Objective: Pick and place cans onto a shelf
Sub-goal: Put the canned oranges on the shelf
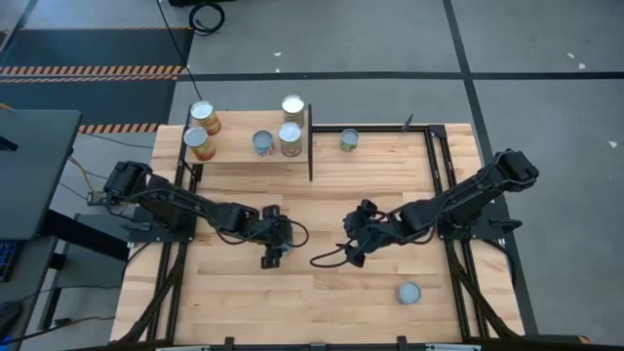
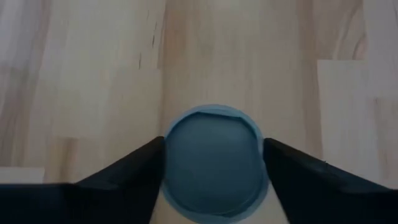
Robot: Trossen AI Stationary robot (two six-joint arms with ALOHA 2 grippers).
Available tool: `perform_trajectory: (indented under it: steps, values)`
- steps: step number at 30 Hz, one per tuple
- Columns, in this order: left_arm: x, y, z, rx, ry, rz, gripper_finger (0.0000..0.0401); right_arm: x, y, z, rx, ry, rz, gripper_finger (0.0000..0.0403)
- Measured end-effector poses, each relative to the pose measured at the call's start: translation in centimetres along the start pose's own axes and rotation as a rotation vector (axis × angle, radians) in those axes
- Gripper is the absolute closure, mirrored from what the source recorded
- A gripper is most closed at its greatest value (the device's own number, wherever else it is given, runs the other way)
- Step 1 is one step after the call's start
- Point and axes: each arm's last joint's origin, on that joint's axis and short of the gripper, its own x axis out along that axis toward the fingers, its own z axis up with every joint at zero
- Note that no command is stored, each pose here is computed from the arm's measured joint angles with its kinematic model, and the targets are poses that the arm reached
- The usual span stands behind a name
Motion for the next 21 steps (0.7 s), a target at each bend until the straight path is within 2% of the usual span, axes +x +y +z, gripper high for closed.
perform_trajectory:
  steps: [16, 19, 21]
  values:
    - [0.22, 0.6, 0.32, 0.006, -0.019, 0.016, 0.0379, -0.09, 0.2, -0.08, -0.004, -0.002, 0.007, 0.0027]
    - [0.21, 0.64, 0.34, -0.004, -0.024, 0.031, 0.0393, -0.09, 0.2, -0.08, -0.004, -0.002, 0.007, 0.0027]
    - [0.19, 0.76, 0.36, -0.014, -0.034, 0.08, 0.0394, -0.09, 0.2, -0.08, -0.004, -0.002, 0.007, 0.0027]
